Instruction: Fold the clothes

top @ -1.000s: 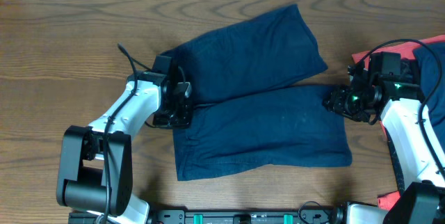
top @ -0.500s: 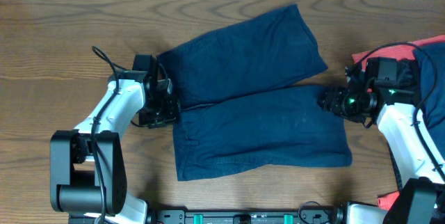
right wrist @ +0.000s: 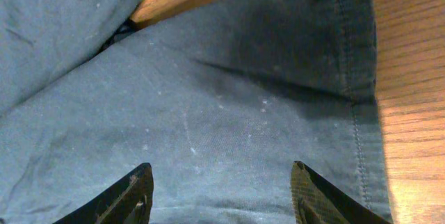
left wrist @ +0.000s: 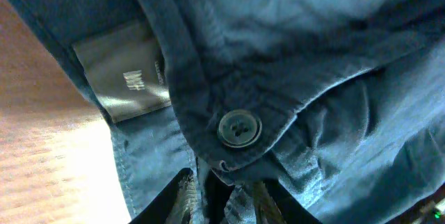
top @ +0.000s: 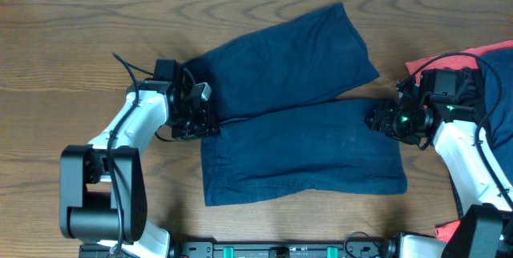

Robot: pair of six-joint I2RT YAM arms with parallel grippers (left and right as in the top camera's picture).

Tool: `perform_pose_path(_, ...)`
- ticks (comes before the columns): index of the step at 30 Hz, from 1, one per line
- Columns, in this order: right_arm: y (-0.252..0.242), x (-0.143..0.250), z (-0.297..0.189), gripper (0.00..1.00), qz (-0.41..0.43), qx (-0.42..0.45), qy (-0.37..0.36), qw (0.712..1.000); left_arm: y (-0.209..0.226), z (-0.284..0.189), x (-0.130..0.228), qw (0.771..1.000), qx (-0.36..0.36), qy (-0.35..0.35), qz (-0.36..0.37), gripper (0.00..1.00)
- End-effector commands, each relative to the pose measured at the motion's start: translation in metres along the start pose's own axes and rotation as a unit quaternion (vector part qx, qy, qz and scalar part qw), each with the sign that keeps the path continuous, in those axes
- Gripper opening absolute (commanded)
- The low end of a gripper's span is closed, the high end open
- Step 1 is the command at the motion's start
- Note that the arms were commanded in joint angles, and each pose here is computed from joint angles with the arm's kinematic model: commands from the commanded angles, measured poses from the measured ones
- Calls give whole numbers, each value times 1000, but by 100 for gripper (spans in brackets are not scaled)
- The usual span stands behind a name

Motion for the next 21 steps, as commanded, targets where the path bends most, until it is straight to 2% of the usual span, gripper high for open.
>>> perform_pose_path(1, 2, 4, 2, 61, -1, -4, 7, 1000, 1, -1, 3, 1000, 5, 16, -2, 35)
perform_pose_path(5, 2, 4, 2, 61, -2, -3, 6, 1000, -1, -6, 1, 999, 35, 12, -12, 40)
perform_pose_path(9, 2, 4, 2, 61, -1, -3, 8, 1000, 10, -17, 2, 998, 33, 17, -45, 50)
perform_pose_path(12, 2, 5, 2, 62, -1, -3, 8, 1000, 20, -28, -4, 996, 50, 1, -69, 51)
perform_pose_path(16, 2, 3, 2, 62, -2, -3, 5, 1000, 11, -35, -15, 990, 119, -24, -69, 52)
perform_pose_path(21, 2, 2, 2, 62, -3, -2, 1, 1000, 0, -18, -10, 992, 116, -17, -36, 56)
Point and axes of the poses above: each gripper's point midway between its finger pads, its own z axis out along the fingers, its own y axis along the line the jaws close on, x = y × z, the point moved 4 cm from there along -z, back along the fingers, and after that the axes turned 3 degrees about -z, right-handed, at the moved point
